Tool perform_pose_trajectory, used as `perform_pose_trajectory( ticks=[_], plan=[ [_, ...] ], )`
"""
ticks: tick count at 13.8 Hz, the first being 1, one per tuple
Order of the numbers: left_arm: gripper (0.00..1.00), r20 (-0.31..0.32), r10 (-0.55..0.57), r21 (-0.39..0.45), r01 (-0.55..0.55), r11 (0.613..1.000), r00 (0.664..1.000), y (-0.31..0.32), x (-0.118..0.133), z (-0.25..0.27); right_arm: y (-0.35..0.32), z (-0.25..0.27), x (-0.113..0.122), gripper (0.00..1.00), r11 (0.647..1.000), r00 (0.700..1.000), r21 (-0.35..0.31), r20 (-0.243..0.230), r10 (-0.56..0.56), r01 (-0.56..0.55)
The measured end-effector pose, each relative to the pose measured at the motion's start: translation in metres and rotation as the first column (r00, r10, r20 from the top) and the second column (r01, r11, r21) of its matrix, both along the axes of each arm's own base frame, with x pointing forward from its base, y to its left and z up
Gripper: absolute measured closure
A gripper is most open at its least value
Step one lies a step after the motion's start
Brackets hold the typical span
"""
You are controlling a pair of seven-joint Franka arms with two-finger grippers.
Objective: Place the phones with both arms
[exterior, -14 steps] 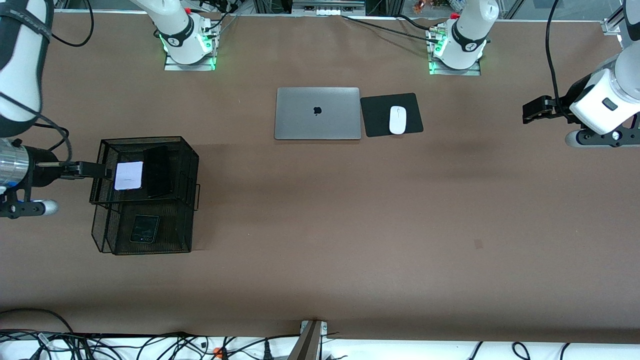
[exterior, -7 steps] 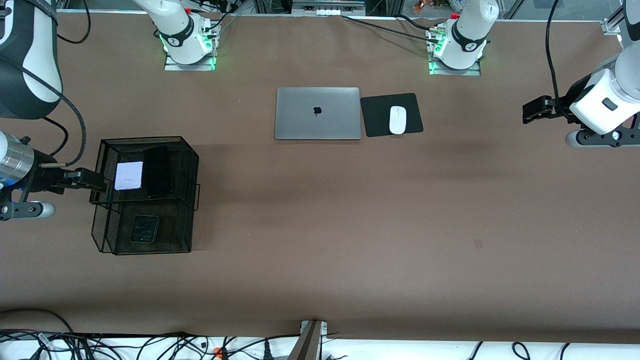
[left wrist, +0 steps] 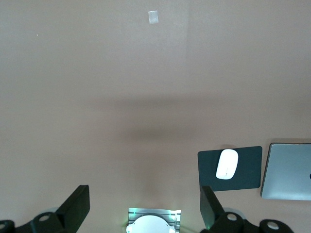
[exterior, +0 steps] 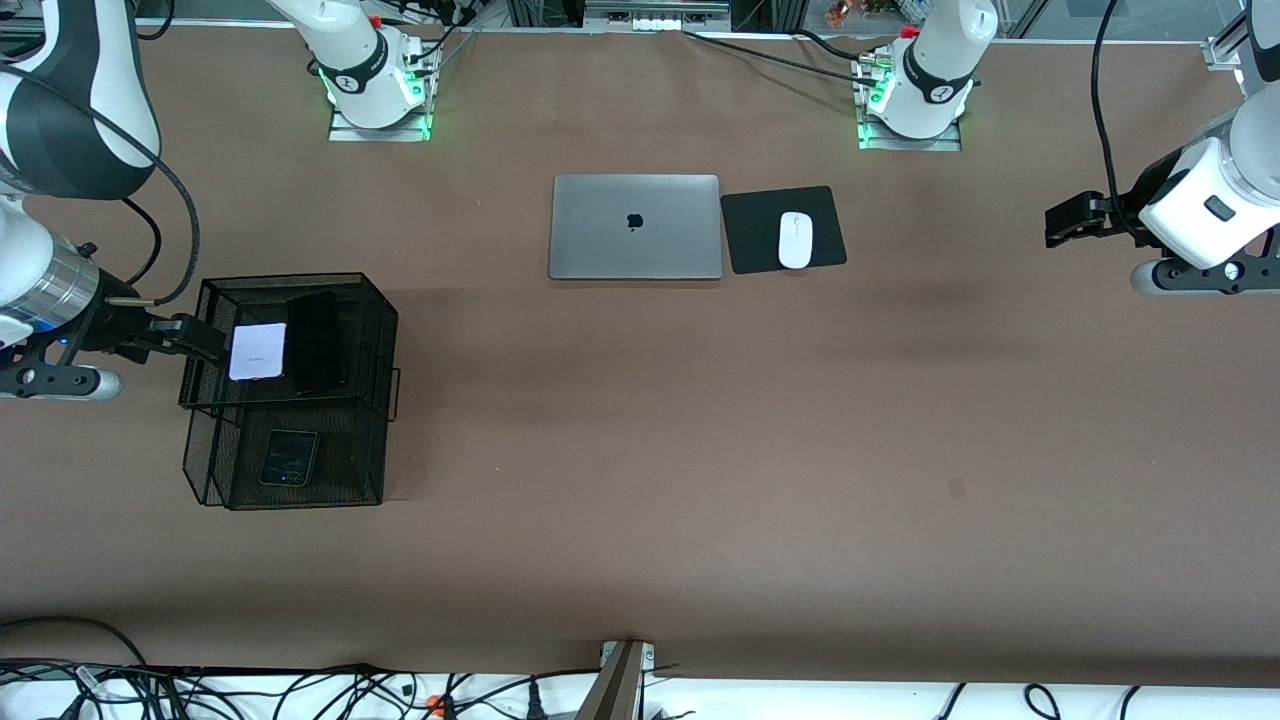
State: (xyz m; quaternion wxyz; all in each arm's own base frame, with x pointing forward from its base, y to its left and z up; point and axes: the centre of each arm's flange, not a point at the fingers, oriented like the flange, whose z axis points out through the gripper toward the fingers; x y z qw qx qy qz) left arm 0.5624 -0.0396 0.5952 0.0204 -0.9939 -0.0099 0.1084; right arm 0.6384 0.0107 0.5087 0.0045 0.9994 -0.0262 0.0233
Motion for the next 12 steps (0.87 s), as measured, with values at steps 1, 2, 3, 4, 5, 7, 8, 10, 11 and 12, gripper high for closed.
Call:
perform_pose_trajectory(
  ticks=[1, 2, 3, 4, 5, 7, 8, 10, 11, 12],
  plan=[
    [0.00, 0.000, 0.000, 0.000, 0.000, 1.000, 1.000, 0.0000, 0.0000, 0.0000, -0.0001, -0.0028, -0.0005, 0.00, 1.000, 1.000, 0.000, -0.006, -0.001, 0.001],
    [0.00, 0.000, 0.000, 0.000, 0.000, 1.000, 1.000, 0.0000, 0.0000, 0.0000, 0.0000, -0.0050, -0.0009, 0.00, 1.000, 1.000, 0.000, -0.010, -0.002, 0.002],
    [0.00, 0.000, 0.000, 0.000, 0.000, 1.000, 1.000, 0.0000, 0.0000, 0.0000, 0.0000, -0.0060, -0.0009, 0.00, 1.000, 1.000, 0.000, -0.011, -0.002, 0.002],
    [0.00, 0.000, 0.000, 0.000, 0.000, 1.000, 1.000, 0.0000, 0.0000, 0.0000, 0.0000, -0.0062, -0.0009, 0.00, 1.000, 1.000, 0.000, -0.011, -0.003, 0.003],
    [0.00, 0.000, 0.000, 0.000, 0.000, 1.000, 1.000, 0.0000, 0.0000, 0.0000, 0.0000, -0.0062, -0.0008, 0.00, 1.000, 1.000, 0.000, -0.011, -0.003, 0.003],
    [0.00, 0.000, 0.000, 0.000, 0.000, 1.000, 1.000, 0.0000, 0.0000, 0.0000, 0.0000, -0.0062, -0.0008, 0.00, 1.000, 1.000, 0.000, -0.011, -0.003, 0.003],
    [0.00, 0.000, 0.000, 0.000, 0.000, 1.000, 1.000, 0.0000, 0.0000, 0.0000, 0.0000, -0.0062, -0.0008, 0.00, 1.000, 1.000, 0.000, -0.011, -0.004, 0.004],
    [0.00, 0.000, 0.000, 0.000, 0.000, 1.000, 1.000, 0.0000, 0.0000, 0.0000, 0.0000, -0.0061, -0.0008, 0.00, 1.000, 1.000, 0.000, -0.010, -0.010, 0.010],
    [0.00, 0.000, 0.000, 0.000, 0.000, 1.000, 1.000, 0.0000, 0.0000, 0.0000, 0.0002, -0.0058, -0.0008, 0.00, 1.000, 1.000, 0.001, -0.009, -0.028, 0.028],
    [0.00, 0.000, 0.000, 0.000, 0.000, 1.000, 1.000, 0.0000, 0.0000, 0.0000, 0.0011, -0.0053, -0.0010, 0.00, 0.999, 0.999, 0.002, -0.008, -0.046, 0.046]
  ],
)
